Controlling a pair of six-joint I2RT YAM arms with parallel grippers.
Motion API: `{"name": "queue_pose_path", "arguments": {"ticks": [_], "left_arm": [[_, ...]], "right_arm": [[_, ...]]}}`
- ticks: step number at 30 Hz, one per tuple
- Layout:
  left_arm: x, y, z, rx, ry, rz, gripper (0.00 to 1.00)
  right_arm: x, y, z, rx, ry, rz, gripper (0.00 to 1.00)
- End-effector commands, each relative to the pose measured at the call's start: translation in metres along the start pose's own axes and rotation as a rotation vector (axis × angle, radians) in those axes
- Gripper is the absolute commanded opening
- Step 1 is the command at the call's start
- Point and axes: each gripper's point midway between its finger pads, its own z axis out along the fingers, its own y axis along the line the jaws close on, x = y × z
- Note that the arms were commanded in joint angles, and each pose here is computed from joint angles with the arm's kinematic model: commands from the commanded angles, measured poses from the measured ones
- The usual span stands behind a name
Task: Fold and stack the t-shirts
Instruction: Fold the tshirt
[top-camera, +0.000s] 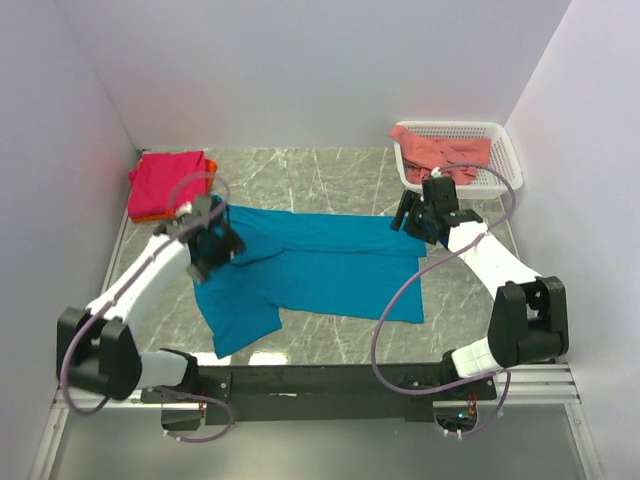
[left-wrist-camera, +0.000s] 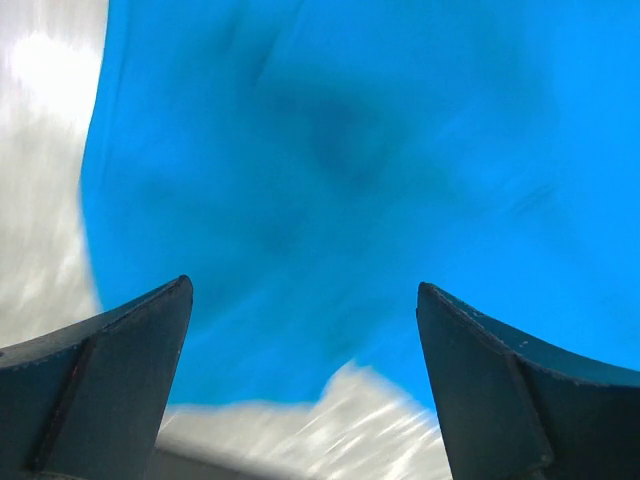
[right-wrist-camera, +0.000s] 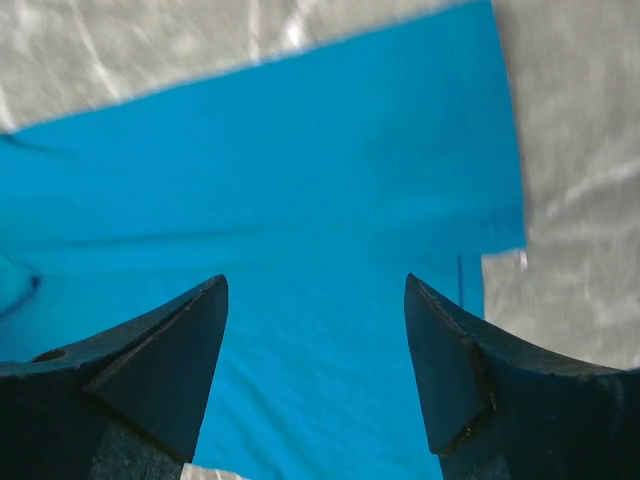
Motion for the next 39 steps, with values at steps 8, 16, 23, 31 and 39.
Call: {"name": "queue_pose_path", "arguments": {"ticks": [8,16,23,31,39], "left_arm": [[0.155,0.111,-0.013,-0.132,0.352,-0.043,0.99],[0.174,0.127,-0.005,-0.175,0.383,-0.047,0.84],[0.181,0.135,0.007,-0.282,0.423,0.006,0.47],[0.175,0.136,0.009,-0.299,0.396,0.025,0.01],[0.161,0.124,0.001,-0.278,0.356,0.046,0.01]], "right_arm": [[0.018,-0.015,-0.002,0.026,-0.001,0.03,0.78],[0.023,-0.016,0.003,0.031,0.021,0.027,0.78],[0.023,-0.024,0.0,0.05,0.015,0.038,0.78],[0.059,-0.042,-0.017,0.077,0.043,0.11,0.78],[0.119,-0.076,-0.058,0.162,0.103,0.178,0.78]]}}
